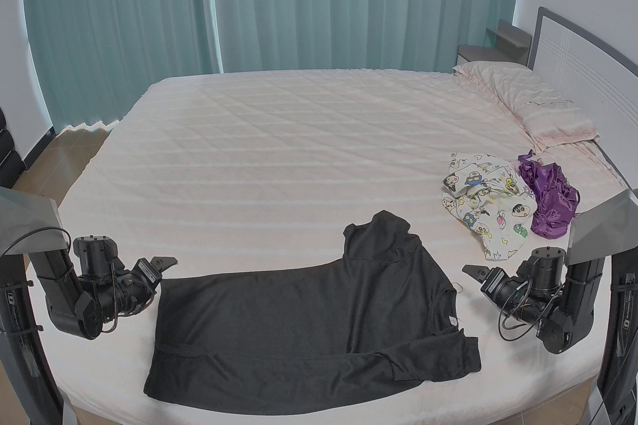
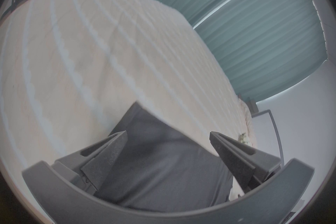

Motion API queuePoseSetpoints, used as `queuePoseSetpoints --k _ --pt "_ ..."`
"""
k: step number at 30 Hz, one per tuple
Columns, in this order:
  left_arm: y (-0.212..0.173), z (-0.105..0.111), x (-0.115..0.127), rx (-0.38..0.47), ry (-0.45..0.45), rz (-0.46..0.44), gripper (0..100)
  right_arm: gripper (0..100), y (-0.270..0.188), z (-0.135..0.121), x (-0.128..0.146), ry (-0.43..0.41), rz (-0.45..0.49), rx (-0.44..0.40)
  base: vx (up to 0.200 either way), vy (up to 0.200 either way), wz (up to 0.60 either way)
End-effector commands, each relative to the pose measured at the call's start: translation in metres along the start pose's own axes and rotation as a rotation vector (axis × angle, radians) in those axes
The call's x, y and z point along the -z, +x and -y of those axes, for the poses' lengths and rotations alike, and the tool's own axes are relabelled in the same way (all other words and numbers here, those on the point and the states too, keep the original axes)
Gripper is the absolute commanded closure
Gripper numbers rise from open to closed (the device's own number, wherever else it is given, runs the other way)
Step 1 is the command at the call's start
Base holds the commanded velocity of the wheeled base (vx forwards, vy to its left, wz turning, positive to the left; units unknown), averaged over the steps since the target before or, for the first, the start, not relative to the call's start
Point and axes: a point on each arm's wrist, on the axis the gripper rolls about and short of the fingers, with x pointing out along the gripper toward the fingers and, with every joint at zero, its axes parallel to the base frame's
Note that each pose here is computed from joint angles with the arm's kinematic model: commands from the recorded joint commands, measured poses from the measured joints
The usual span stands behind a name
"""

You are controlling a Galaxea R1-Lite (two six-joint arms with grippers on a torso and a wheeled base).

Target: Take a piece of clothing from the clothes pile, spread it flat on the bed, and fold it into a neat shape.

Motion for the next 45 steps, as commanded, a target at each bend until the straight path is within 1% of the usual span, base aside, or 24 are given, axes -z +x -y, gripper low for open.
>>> queuePoseSetpoints --k 1,4,5,9,11,13,15,17,19,20,21,28,36,39,40,45 --pt "0.002 0.018 -0.020 0.040 0.018 0.102 0 0 -0.001 -0.007 0.002 -0.013 -0.004 -0.022 0.000 0.000 0.00" --pt "0.009 0.020 -0.025 0.032 0.063 0.100 0 0 -0.001 -0.010 0.005 -0.019 -0.013 -0.031 0.000 0.000 0.00" --pt "0.015 0.020 -0.028 0.017 0.103 0.090 0 0 -0.001 -0.011 0.006 -0.022 -0.017 -0.034 0.000 0.000 0.00" --pt "0.024 0.015 -0.031 -0.008 0.187 0.070 0 0 0.000 -0.010 0.008 -0.022 -0.025 -0.027 0.000 0.000 0.00" --pt "0.029 0.009 -0.026 -0.023 0.246 0.044 0 0 0.000 -0.008 0.008 -0.018 -0.025 -0.021 0.000 0.000 0.00" --pt "0.037 -0.002 -0.019 -0.050 0.303 0.008 0 0 -0.001 -0.006 0.009 -0.015 -0.031 -0.014 0.000 0.000 0.00" --pt "0.045 -0.012 -0.012 -0.070 0.336 -0.019 0 0 -0.004 -0.004 0.011 -0.006 -0.050 -0.008 0.000 0.000 0.00" --pt "0.047 -0.015 -0.010 -0.076 0.340 -0.028 0 0 -0.005 -0.003 0.012 0.003 -0.056 -0.005 0.000 0.000 0.00" --pt "0.050 -0.018 -0.007 -0.068 0.336 -0.045 0 0 -0.006 -0.004 0.013 0.037 -0.059 -0.005 0.000 0.000 0.00" --pt "0.051 -0.019 -0.006 -0.069 0.335 -0.048 0 0 -0.006 -0.004 0.013 0.038 -0.059 -0.005 0.000 0.000 0.00" --pt "0.054 -0.022 -0.003 -0.072 0.333 -0.061 0 0 -0.007 -0.003 0.014 0.039 -0.062 0.001 0.000 0.000 0.00" --pt "0.056 -0.021 -0.006 -0.063 0.306 -0.047 0 0 -0.012 0.001 0.018 0.045 -0.080 0.022 0.000 0.000 0.00" --pt "0.063 -0.022 -0.007 -0.057 0.306 -0.040 0 0 -0.012 0.000 0.020 0.037 -0.078 0.020 0.000 0.000 0.00" --pt "0.067 -0.023 -0.008 -0.057 0.308 -0.036 0 0 -0.012 -0.004 0.025 0.026 -0.094 0.012 0.000 0.000 0.00" --pt "0.067 -0.023 -0.008 -0.059 0.309 -0.033 100 0 -0.012 -0.004 0.026 0.024 -0.098 0.010 0.000 0.000 0.00" --pt "0.067 -0.022 -0.008 -0.064 0.302 -0.029 100 0 -0.012 -0.007 0.031 0.012 -0.098 0.017 0.000 0.000 0.00"
